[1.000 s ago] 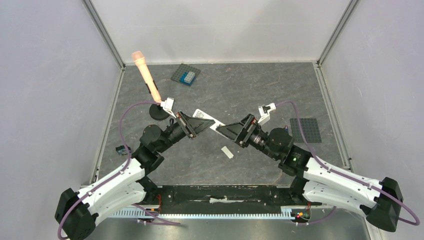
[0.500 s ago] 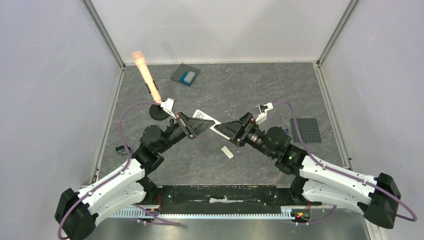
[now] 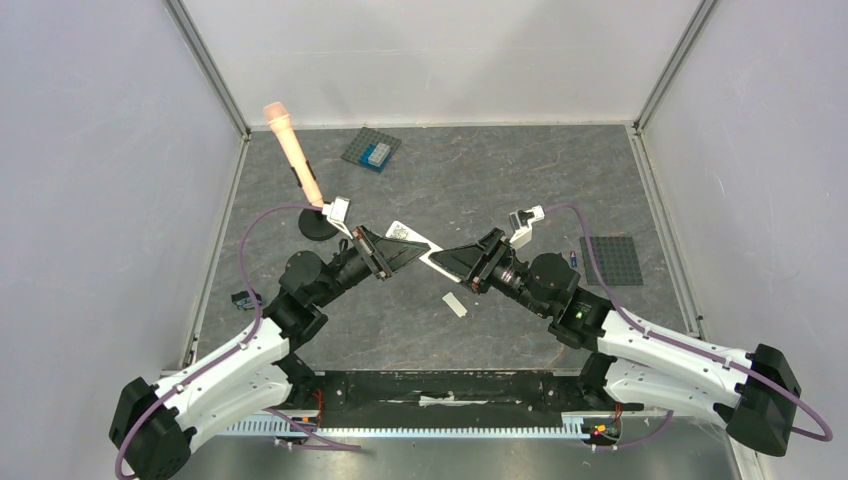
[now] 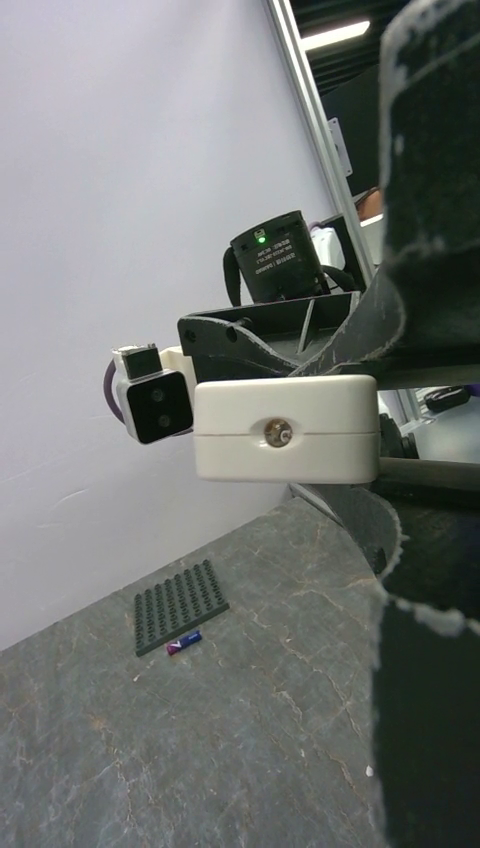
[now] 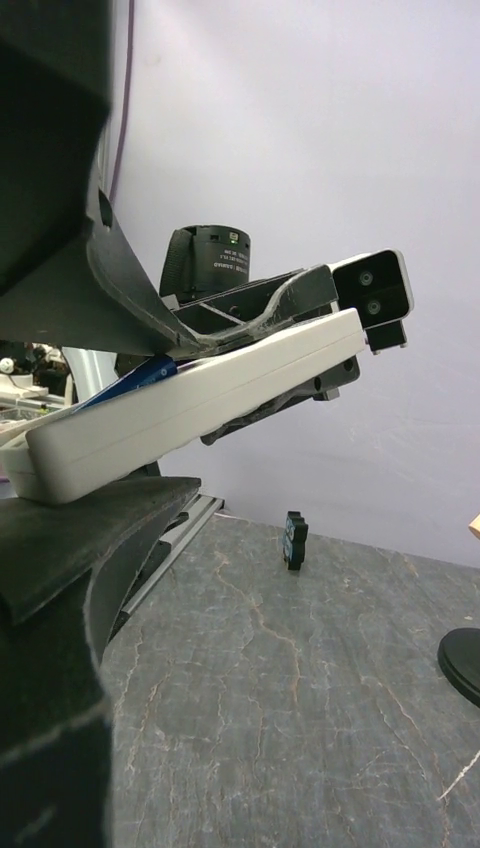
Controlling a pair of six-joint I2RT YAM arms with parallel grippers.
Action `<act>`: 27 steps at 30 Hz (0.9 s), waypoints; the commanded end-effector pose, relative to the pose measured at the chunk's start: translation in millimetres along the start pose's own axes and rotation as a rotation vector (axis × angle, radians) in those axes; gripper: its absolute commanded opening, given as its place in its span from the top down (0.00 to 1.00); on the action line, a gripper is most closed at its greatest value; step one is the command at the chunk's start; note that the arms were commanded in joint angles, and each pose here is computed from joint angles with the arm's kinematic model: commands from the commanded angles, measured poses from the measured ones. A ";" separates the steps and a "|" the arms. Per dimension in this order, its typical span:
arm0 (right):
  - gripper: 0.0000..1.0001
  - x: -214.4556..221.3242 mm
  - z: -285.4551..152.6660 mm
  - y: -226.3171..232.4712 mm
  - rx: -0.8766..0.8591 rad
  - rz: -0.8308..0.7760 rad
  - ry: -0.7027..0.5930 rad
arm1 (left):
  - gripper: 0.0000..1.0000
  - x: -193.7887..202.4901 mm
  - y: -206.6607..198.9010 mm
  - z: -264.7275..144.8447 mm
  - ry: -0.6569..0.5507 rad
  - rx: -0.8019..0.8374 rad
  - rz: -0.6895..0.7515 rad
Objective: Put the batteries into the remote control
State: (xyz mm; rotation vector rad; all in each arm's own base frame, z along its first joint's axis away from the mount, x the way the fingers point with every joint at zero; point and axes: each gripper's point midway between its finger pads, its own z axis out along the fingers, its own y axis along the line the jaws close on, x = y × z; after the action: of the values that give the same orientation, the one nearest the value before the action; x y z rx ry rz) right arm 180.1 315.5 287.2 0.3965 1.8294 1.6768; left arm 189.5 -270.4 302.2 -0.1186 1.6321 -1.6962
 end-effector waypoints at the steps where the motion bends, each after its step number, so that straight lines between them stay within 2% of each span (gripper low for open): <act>1: 0.56 -2.2 0.0 4.0 -0.006 0.007 -0.007 | 0.98 -7.2 -26.1 -1.6 -0.022 0.097 0.058; 6: 0.63 -2.1 -3.2 3.1 -0.015 0.008 -0.009 | 0.98 -10.1 -26.9 -1.0 -0.035 0.093 0.041; 15: 0.67 0.6 -5.8 1.9 -0.038 -0.013 0.001 | 0.98 -14.9 -32.2 -0.8 -0.053 0.092 -0.030; 16: 0.66 0.5 -5.8 3.3 -0.046 -0.016 0.001 | 0.98 -15.6 -33.7 -0.6 -0.054 0.095 -0.034; 19: 0.41 0.6 -6.3 10.0 -0.072 -0.022 0.004 | 0.98 -16.4 -36.7 -1.1 -0.054 0.099 -0.034; 21: 0.29 -1.0 -7.0 15.5 -0.087 -0.025 -0.001 | 0.98 -15.5 -33.3 -1.1 -0.050 0.082 -0.023; 24: 0.26 -4.8 -9.6 23.1 -0.109 -0.032 -0.016 | 0.98 -13.7 -28.4 -2.5 -0.047 0.065 -0.019; 27: 0.30 -7.7 -13.3 28.5 -0.123 -0.046 -0.026 | 0.98 -12.9 -25.1 -4.3 -0.050 0.057 -0.021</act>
State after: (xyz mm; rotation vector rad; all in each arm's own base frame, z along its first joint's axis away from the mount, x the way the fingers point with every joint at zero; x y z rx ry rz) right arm 174.4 311.8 294.6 0.3504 1.7812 1.7105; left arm 186.4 -267.6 307.7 -0.1540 1.6266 -1.7277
